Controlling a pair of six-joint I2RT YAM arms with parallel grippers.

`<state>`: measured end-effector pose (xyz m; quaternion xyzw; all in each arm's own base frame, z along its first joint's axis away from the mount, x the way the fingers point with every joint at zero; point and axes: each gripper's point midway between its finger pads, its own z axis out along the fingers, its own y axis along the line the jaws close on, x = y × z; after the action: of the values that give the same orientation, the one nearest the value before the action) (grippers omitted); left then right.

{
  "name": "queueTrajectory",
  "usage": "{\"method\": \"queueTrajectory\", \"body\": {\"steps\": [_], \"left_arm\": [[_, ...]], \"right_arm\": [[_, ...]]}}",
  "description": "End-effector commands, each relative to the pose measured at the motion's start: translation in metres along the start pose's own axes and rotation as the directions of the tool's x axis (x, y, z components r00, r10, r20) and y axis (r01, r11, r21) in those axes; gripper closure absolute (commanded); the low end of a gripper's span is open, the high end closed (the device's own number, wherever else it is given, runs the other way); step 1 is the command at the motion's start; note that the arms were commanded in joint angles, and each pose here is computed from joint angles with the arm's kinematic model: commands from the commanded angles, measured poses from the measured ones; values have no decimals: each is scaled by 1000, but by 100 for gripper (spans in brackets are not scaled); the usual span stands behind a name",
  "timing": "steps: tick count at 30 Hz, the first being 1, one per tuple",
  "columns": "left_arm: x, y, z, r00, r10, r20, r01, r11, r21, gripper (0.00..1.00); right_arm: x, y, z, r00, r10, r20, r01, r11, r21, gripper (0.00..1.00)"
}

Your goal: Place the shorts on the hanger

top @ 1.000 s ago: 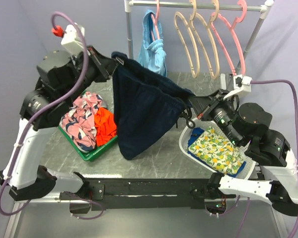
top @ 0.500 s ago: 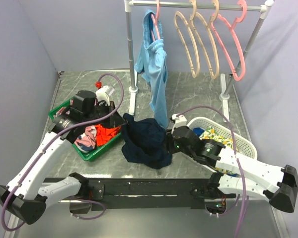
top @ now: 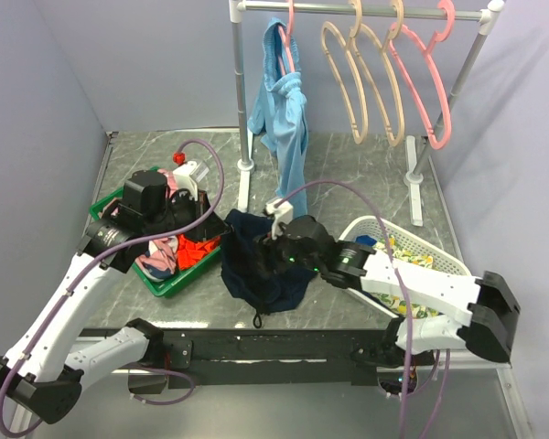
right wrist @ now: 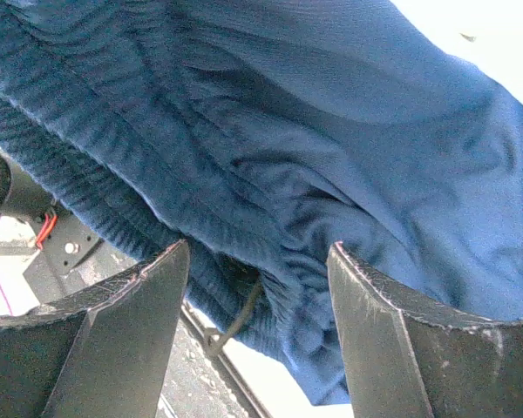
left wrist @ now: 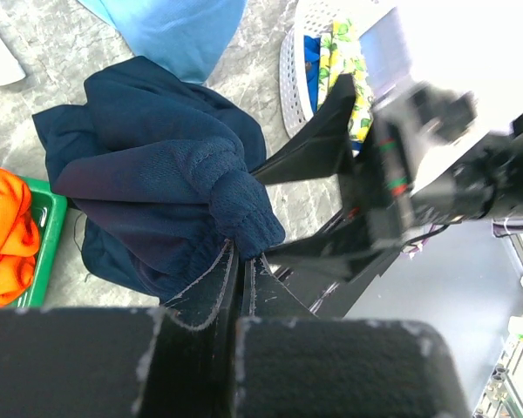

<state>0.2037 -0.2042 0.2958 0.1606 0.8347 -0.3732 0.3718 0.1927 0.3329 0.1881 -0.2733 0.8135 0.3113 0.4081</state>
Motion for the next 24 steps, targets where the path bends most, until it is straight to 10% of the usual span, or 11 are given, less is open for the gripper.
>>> {"method": "queueTrajectory", "body": {"steps": [1,4,6,8,16,24], "left_arm": [[-16,-13,-7,998,36,59,-39,998,45,99],[-9,-12,-4,999,14,51,-17,998,55,99],[-3,-2,-1,999,-17,51,16,1000,14,99],[2,16,5,995,-64,72,69,996,-62,95],[57,96,55,927,-341,158,373,886,-275,85],[47,94,57,945,-296,138,324,895,-306,45]], "right_arm": [[-24,20,17,997,-41,59,43,998,-35,28],[-17,-9,33,999,3,39,-8,992,122,45],[-22,-42,31,994,69,82,-90,954,287,86],[-23,-77,10,976,172,134,-213,883,419,100],[-37,-128,-77,957,219,189,-290,721,629,100],[-23,-132,-53,975,218,45,-191,716,671,100]]}}
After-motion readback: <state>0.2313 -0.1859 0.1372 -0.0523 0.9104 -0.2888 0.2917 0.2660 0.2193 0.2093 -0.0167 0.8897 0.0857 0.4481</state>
